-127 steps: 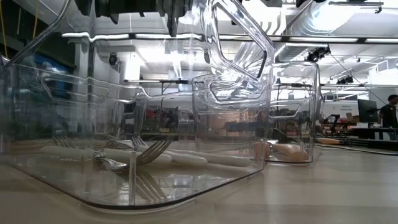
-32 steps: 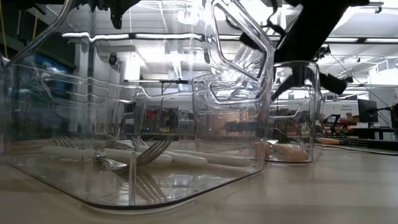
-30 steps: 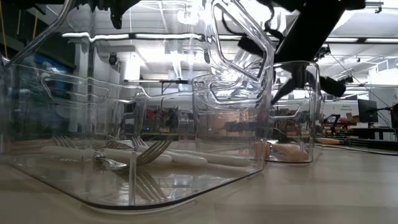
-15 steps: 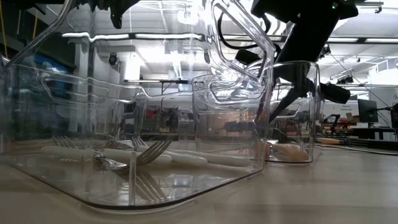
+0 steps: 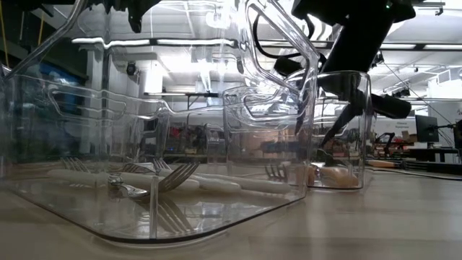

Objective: Sort silverware by color (type)
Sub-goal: Put the light orange fork into the middle right transparent bin

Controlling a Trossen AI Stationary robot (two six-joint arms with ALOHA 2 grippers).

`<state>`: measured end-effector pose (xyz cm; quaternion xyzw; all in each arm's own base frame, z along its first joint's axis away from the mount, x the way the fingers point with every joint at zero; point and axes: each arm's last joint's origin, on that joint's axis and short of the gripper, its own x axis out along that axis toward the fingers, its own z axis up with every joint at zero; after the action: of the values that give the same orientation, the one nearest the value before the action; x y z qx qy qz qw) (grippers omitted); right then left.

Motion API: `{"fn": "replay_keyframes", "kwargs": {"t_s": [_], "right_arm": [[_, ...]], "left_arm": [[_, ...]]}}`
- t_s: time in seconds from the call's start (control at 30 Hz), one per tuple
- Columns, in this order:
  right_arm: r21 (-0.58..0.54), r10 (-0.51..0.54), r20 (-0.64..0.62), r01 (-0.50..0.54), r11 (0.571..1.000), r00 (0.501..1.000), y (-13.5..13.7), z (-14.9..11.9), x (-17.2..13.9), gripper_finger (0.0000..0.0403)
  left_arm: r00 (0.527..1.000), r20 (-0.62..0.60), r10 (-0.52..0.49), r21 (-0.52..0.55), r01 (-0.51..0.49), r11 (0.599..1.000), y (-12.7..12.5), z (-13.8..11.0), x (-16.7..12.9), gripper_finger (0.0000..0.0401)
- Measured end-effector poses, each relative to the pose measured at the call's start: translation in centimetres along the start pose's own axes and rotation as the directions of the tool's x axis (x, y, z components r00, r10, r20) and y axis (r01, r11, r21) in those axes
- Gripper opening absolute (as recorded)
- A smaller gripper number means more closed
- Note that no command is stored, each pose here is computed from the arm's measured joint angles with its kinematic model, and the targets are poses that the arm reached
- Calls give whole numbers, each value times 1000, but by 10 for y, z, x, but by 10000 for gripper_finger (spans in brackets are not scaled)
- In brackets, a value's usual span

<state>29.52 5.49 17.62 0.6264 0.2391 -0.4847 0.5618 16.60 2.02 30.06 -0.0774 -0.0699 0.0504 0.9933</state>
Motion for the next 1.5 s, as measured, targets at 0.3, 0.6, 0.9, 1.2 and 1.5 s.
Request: {"fn": "replay_keyframes", "kwargs": {"t_s": [0.3, 0.6, 0.9, 1.2, 1.5], "right_arm": [[-49, 124, 52, -122, 991, 991, 8, 14, -30, 183], [-376, 388, 194, -297, 878, 901, 8, 65, -117, 183], [-796, 720, 185, -327, 509, 669, 22, 103, -180, 183], [-977, 884, -84, -214, 18, 459, 47, 106, -193, 183], [-988, 874, -33, -146, 44, 485, 47, 108, -190, 183]], "left_arm": [[1000, 0, 0, -1, 0, 1000, 0, 0, 0, 131], [1000, 1, 0, -18, 0, 1000, 0, 0, 0, 131], [994, 101, 52, -43, -48, 998, 1, 9, 0, 131], [986, 162, 48, -152, -23, 988, 0, 15, -1, 131], [991, 125, 55, 8, -56, 998, 0, 12, -1, 131]]}}
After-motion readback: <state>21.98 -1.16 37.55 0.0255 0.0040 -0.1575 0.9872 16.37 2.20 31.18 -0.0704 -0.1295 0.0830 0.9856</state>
